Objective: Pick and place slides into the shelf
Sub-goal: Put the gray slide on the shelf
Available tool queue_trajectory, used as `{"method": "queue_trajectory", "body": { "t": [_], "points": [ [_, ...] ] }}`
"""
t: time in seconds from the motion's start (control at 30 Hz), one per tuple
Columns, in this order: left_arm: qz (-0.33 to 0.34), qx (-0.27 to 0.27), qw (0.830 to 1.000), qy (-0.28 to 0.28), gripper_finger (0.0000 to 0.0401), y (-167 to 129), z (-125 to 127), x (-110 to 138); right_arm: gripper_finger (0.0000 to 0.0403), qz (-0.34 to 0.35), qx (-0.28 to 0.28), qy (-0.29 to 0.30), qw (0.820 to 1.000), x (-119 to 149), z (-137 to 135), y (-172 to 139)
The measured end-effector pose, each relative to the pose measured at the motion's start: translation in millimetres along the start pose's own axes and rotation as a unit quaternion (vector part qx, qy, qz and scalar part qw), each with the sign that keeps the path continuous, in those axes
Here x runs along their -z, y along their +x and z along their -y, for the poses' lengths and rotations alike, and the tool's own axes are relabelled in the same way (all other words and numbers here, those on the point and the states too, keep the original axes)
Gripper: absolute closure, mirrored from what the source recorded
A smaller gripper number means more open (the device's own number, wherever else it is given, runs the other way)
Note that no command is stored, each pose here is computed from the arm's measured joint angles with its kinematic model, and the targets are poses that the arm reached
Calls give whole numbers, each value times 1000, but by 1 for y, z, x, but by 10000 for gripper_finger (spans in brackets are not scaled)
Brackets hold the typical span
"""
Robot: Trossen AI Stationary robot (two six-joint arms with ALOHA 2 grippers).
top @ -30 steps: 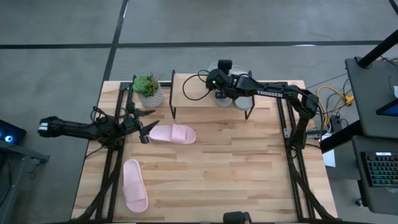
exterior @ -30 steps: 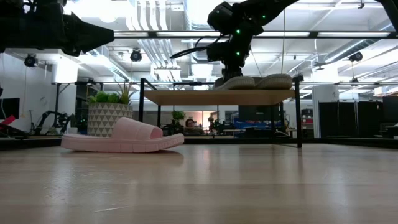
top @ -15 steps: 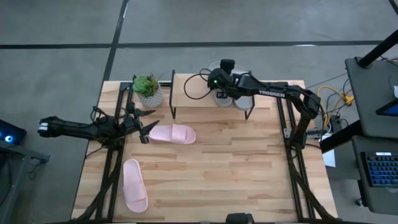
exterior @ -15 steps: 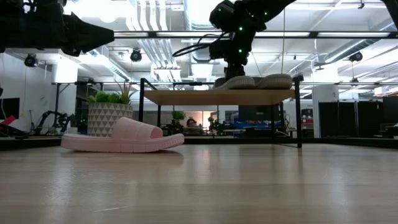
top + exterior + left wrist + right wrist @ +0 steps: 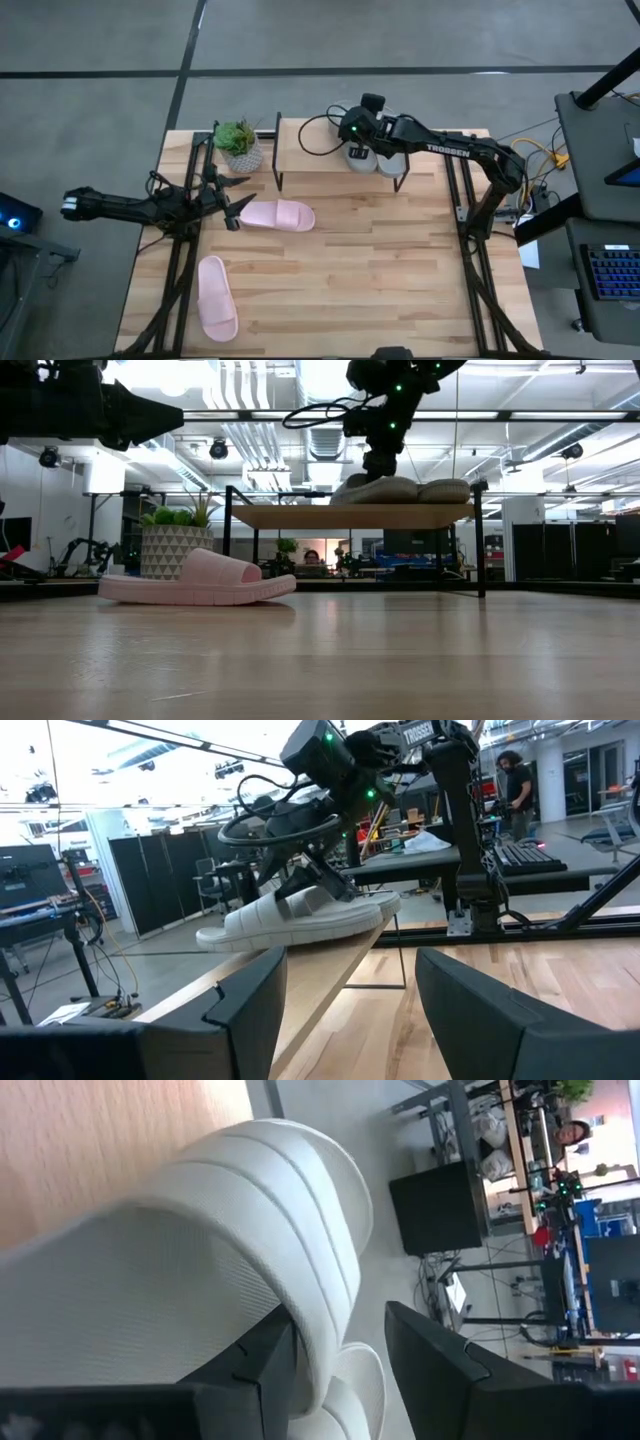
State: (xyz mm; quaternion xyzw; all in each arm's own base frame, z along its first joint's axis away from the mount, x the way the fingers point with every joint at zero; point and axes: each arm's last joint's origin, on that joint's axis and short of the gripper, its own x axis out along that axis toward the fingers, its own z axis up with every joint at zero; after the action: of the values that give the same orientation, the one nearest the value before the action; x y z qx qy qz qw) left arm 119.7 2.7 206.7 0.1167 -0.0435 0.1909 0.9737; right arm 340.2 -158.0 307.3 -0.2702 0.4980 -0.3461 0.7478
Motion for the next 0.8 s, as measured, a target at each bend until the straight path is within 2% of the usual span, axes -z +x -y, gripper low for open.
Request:
{"method": "queue_trajectory", "body": {
  "t": [0.8],
  "points": [
    [0, 0, 1000, 0, 193, 0, 0, 0, 266, -5, -7, 30, 1000, 1, -1, 0]
  ]
}}
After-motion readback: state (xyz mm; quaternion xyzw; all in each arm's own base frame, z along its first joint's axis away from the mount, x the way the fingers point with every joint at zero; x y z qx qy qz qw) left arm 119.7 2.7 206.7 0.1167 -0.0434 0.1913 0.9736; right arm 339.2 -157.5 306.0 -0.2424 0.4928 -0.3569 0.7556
